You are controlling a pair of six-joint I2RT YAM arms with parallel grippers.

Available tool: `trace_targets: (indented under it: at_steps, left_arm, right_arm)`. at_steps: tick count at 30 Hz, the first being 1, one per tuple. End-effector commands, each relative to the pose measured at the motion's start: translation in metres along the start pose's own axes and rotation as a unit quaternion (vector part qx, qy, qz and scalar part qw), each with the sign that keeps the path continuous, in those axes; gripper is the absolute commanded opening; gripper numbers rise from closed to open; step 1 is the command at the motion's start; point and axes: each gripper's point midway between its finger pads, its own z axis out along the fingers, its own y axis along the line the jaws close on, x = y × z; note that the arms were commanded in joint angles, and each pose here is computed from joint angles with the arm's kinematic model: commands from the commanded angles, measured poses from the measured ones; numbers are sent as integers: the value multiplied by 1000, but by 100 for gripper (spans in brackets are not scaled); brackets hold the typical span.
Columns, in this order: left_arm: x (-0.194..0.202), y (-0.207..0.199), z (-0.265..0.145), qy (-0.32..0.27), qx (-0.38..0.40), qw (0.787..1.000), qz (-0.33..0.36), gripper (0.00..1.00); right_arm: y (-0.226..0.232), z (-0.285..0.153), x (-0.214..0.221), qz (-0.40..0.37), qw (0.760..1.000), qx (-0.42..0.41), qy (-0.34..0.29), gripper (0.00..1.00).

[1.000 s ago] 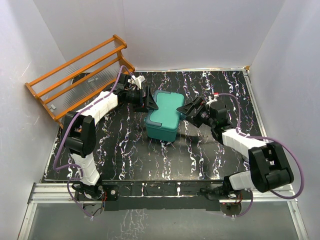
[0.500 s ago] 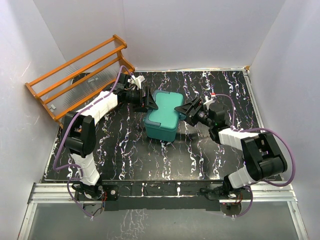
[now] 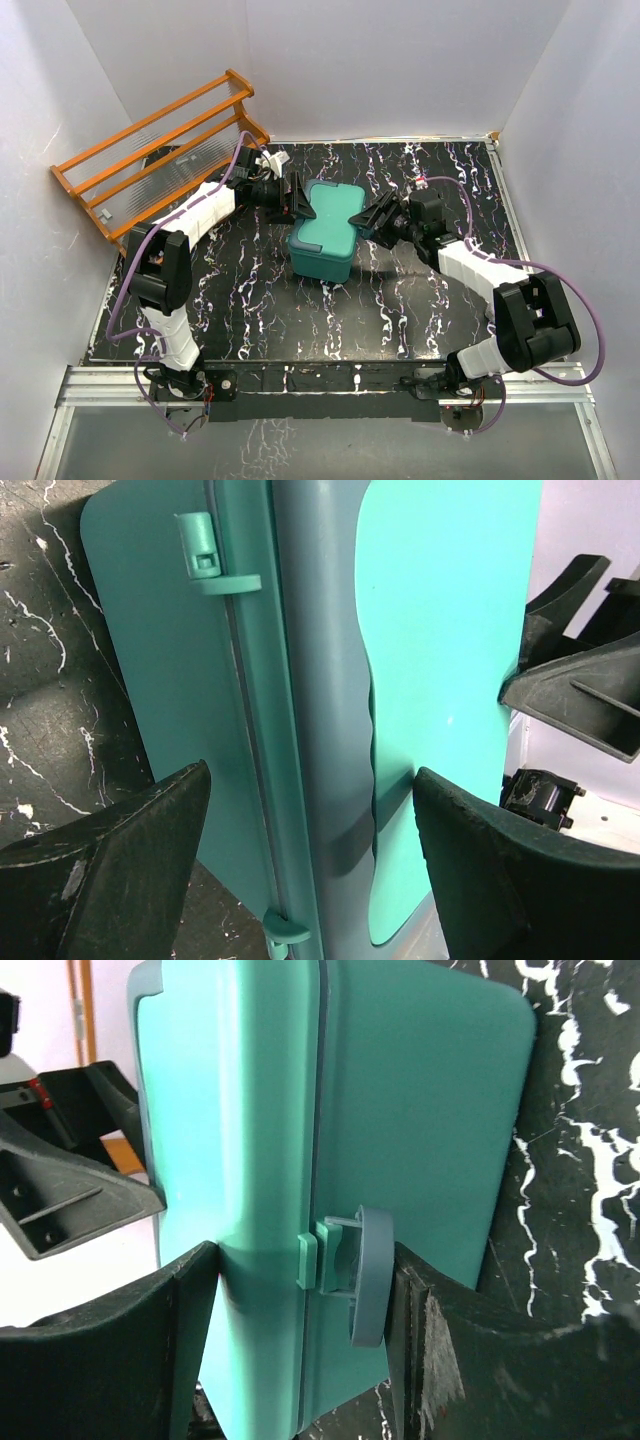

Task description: Organize the medicine kit

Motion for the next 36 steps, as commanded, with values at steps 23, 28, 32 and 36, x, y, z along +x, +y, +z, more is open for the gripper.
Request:
trace_targets:
  at_steps: [23,28,32,36]
  left_arm:
    - [13,28,1,16,-63,998,-2,79]
    - [12,29,1,16,-65,998,-1,79]
    - [13,30,2,17,-66,998,-1,79]
    - [13,31,2,18,-67,998,-2,79]
  right_arm:
    - [19,-4,-24,-156,972,162,-74,75]
    - [15,-10,-28,-154,968,180,-84,76]
    - [27,-8,-24,-149,975,146,-81,72]
    - [40,-8,-21,-143,980,112,-77,65]
